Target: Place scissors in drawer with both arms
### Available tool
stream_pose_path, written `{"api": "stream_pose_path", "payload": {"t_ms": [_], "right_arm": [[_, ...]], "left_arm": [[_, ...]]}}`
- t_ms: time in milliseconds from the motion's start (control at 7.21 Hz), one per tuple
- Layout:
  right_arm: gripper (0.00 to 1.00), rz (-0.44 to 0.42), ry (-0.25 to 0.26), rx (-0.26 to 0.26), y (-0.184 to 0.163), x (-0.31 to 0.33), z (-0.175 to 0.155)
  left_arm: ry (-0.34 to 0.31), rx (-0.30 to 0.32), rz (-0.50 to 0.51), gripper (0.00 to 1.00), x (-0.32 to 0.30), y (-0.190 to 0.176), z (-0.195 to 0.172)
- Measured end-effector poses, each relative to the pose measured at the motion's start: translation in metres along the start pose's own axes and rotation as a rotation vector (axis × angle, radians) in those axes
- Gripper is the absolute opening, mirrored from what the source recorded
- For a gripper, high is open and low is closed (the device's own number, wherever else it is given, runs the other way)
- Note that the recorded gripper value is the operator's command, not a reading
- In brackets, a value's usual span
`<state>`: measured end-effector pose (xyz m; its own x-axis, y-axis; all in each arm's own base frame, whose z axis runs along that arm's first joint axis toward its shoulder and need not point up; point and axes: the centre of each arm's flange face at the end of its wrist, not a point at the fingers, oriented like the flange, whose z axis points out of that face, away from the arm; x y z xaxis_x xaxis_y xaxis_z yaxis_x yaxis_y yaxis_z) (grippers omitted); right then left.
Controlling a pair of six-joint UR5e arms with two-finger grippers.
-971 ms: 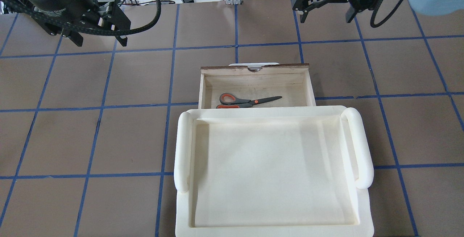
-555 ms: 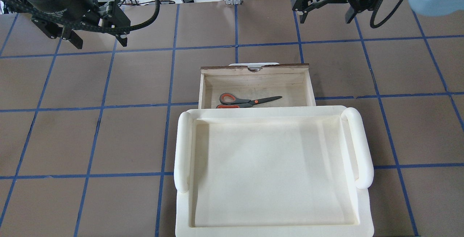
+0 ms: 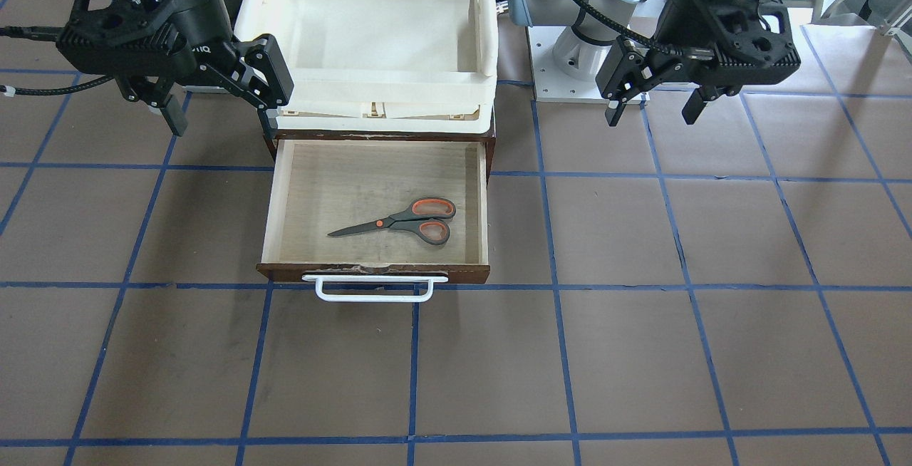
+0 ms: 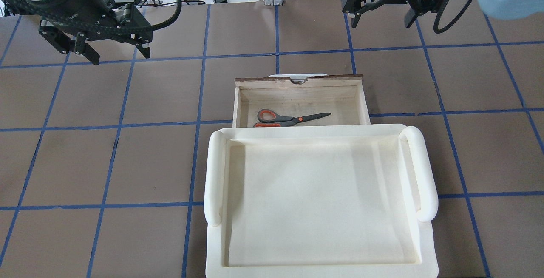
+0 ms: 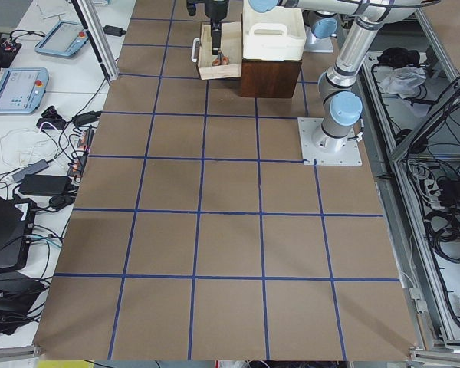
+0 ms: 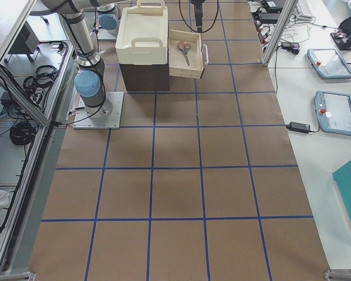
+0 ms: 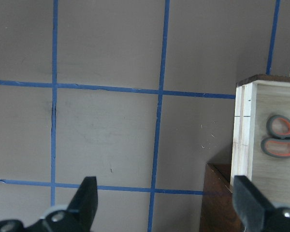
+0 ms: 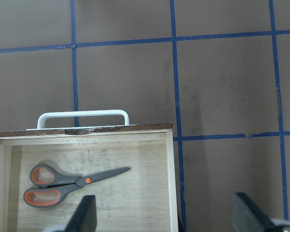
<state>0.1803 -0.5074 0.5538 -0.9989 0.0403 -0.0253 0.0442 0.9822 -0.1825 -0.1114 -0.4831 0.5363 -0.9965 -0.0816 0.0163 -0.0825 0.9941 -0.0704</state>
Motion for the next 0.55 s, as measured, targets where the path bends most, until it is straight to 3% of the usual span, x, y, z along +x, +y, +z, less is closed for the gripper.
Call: {"api": "stream_pose_path", "payload": {"t_ms": [555], "right_arm": [[1.00,-0.002,-0.002,0.000,0.0003,-0.0011,-0.0001]], "left_arm": [[-0.002,-0.007,0.000,1.00,0.0001,0.0028,0.0051]]}}
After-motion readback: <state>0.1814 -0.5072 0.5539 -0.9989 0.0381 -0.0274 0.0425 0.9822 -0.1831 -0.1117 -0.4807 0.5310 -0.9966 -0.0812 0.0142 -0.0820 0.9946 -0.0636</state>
